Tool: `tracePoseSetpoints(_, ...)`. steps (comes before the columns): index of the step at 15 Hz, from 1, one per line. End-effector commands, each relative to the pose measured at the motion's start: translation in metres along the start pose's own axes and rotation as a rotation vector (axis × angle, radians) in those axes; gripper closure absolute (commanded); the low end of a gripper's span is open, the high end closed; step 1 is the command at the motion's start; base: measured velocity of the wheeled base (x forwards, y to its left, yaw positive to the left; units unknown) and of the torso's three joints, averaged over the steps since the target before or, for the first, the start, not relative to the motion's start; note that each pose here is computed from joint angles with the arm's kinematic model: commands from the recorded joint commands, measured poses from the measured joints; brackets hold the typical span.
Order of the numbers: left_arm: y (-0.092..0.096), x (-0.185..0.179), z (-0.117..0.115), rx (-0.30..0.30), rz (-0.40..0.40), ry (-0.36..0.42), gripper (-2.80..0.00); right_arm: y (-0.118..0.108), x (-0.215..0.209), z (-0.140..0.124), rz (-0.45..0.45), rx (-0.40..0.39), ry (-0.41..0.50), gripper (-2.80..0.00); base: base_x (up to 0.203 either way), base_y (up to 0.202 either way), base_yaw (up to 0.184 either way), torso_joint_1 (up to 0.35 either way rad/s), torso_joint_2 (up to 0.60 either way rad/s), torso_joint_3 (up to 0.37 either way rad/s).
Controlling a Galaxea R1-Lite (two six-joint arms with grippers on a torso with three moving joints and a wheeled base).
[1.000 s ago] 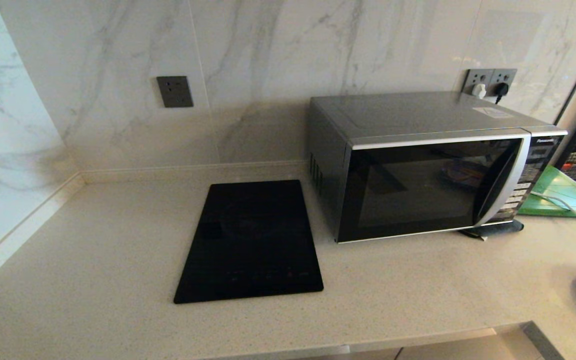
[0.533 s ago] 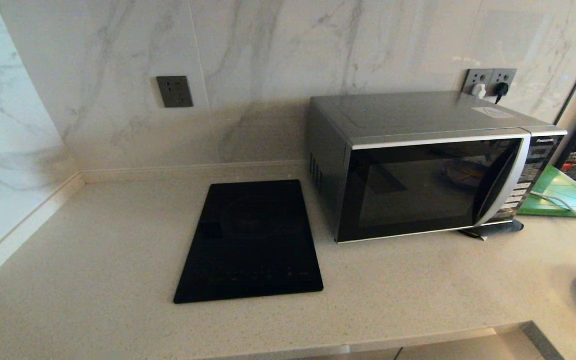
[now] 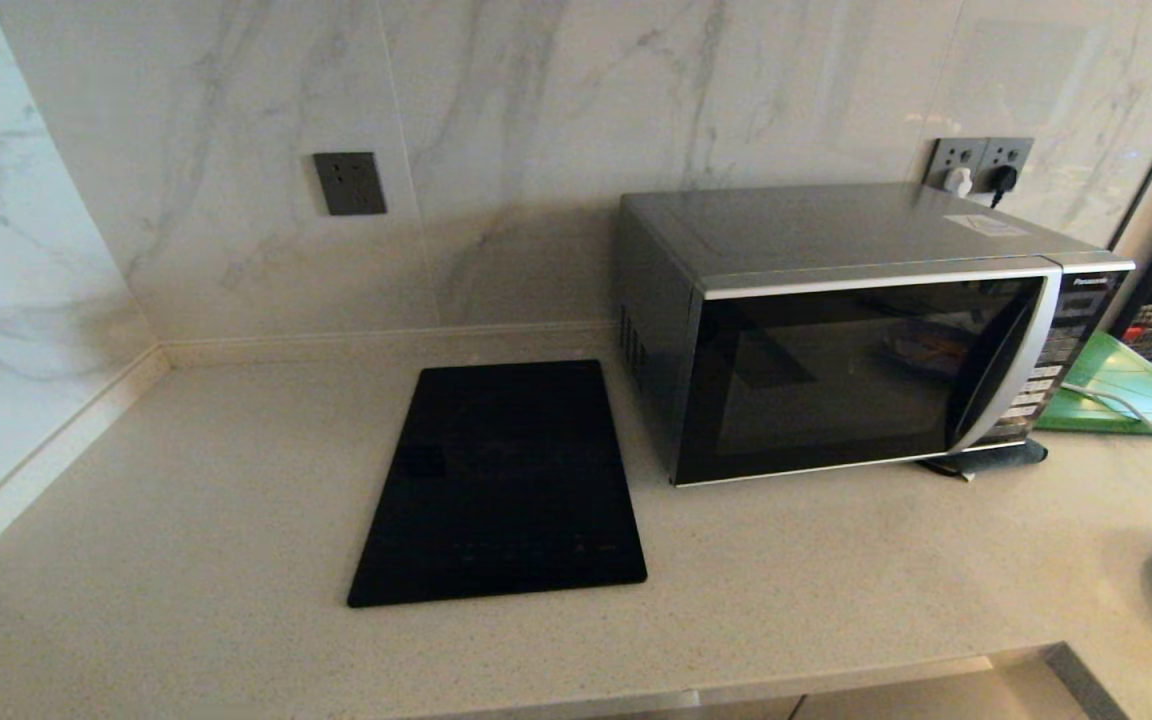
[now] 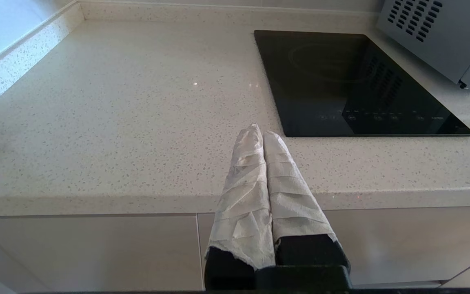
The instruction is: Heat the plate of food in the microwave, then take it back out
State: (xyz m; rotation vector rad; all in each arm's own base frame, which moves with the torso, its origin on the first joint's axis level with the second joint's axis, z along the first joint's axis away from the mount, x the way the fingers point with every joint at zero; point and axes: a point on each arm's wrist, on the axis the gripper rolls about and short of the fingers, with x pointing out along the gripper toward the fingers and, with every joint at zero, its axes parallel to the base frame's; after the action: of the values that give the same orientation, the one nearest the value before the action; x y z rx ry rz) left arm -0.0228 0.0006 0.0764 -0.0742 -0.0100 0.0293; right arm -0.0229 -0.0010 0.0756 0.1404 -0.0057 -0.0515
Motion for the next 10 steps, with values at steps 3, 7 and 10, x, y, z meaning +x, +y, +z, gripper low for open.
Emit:
tracePoseSetpoints(3,0.0,0.0001,0.0001,-0.001,0.001,0.001,0.0,0.0,0.0001,-0.0004,-0.001,0.001,0.002,0.0,0.0,0.0,0.0,0.0,0.0,0.0)
tracePoseSetpoints(7,0.0,0.0001,0.0001,-0.001,0.001,0.001,0.0,0.0,0.0001,-0.0004,-0.001,-0.001,0.002,0.0,0.0,0.0,0.0,0.0,0.0,0.0)
tracePoseSetpoints(10,0.0,0.0001,0.0001,-0.001,0.001,0.001,0.0,0.0,0.0001,-0.0004,-0.001,-0.001,0.002,0.0,0.0,0.0,0.0,0.0,0.0,0.0)
